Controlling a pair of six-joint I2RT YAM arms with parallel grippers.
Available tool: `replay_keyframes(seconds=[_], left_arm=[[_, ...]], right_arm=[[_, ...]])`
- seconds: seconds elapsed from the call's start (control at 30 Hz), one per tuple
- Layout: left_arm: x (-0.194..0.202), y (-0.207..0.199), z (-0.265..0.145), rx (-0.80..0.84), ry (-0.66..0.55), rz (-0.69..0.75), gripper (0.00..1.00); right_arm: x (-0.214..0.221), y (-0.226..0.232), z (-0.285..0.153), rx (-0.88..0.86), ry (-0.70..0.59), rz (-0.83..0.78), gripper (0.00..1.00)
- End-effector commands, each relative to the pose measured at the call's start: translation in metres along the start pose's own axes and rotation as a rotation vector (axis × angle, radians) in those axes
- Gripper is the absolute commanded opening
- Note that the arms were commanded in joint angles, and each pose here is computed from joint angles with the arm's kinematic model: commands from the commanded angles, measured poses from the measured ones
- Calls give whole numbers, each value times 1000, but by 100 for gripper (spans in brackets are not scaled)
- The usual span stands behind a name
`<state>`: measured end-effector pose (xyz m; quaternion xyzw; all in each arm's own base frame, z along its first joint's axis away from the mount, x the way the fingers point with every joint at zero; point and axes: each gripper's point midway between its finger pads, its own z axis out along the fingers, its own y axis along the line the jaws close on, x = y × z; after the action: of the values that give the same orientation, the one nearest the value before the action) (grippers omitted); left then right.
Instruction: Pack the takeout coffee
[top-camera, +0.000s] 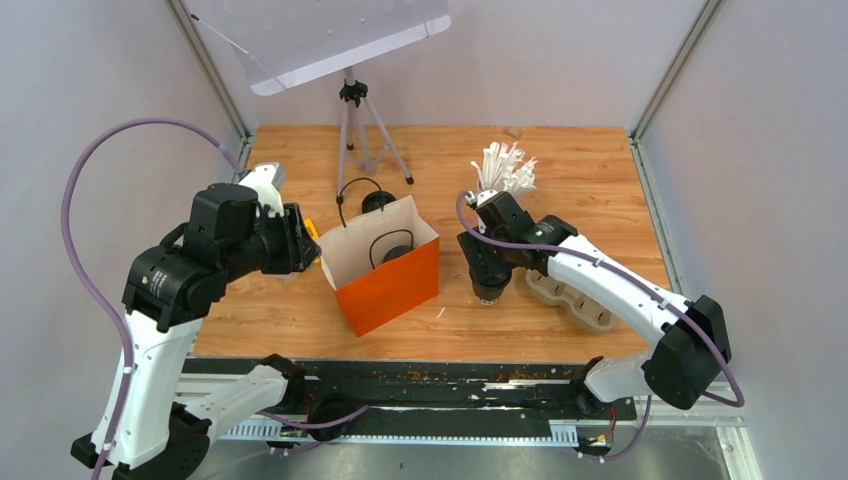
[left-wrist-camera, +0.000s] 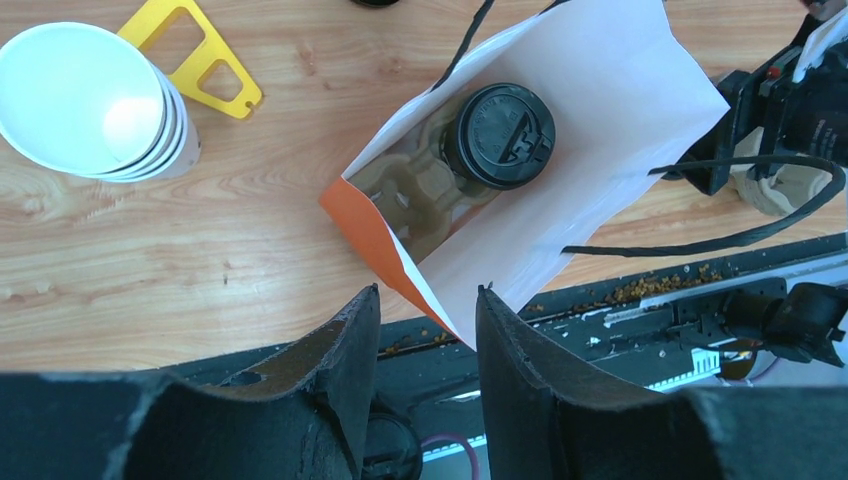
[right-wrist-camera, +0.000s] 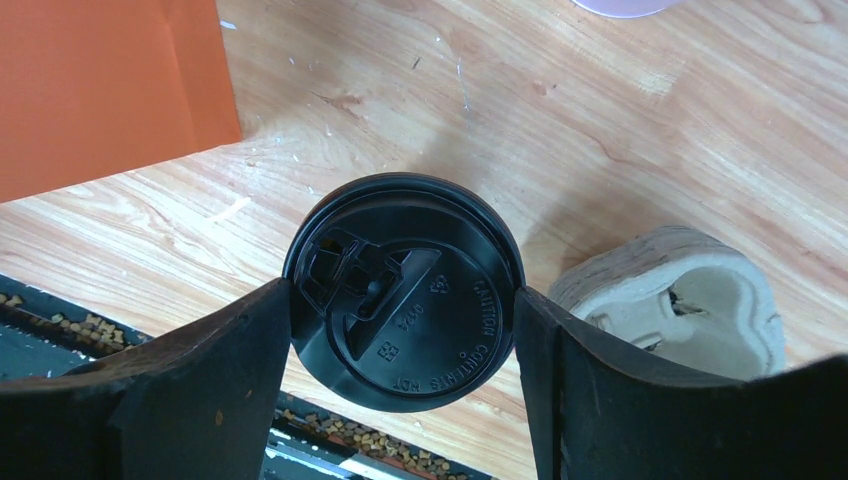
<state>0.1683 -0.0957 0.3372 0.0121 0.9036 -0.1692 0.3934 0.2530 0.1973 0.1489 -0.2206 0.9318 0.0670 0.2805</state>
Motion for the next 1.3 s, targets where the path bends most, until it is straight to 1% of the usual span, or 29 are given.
replay_keyframes(seconds=[0.0,0.13,0.2,0.33,0.37,0.4,0.5,0.63,0.8,1.0,1.1,1.17,1.27], left_arm=[[-13,1,0,-15,-67,-41,48],[-6,5,6,-29,-50,-46,49],[-6,8,7,-41,-55,-47,49],[-16,5,1,-31,-88,-24,51],[-19,4,-3,-27,-95,-16,52],[-22,3,-6,-23,-99,-5,52],[-25,-1,-12,-2,-109,20,54],[-17,-7,-16,46,-91,13,58],[-3,-6,-12,59,-68,2,61],[7,-5,-16,72,-38,17,62],[10,-5,-15,73,-33,14,62],[11,-7,-15,83,-25,16,62],[10,-7,-16,80,-15,26,62]], right_arm=[[-15,5,5,-7,-97,37,72],[-10,-2,15,27,-115,21,75],[-12,-4,16,38,-124,16,78],[-14,-4,9,33,-145,14,90],[-14,-5,6,35,-144,22,97],[-14,-6,3,38,-149,31,100],[-17,-10,-9,51,-188,51,100],[-19,-12,-26,50,-224,106,100],[-12,-11,-23,39,-271,145,100],[-20,-8,-15,49,-332,104,97],[-25,-6,-11,60,-392,59,96],[-29,-8,-11,69,-422,64,95],[-28,-9,-8,76,-425,72,95]])
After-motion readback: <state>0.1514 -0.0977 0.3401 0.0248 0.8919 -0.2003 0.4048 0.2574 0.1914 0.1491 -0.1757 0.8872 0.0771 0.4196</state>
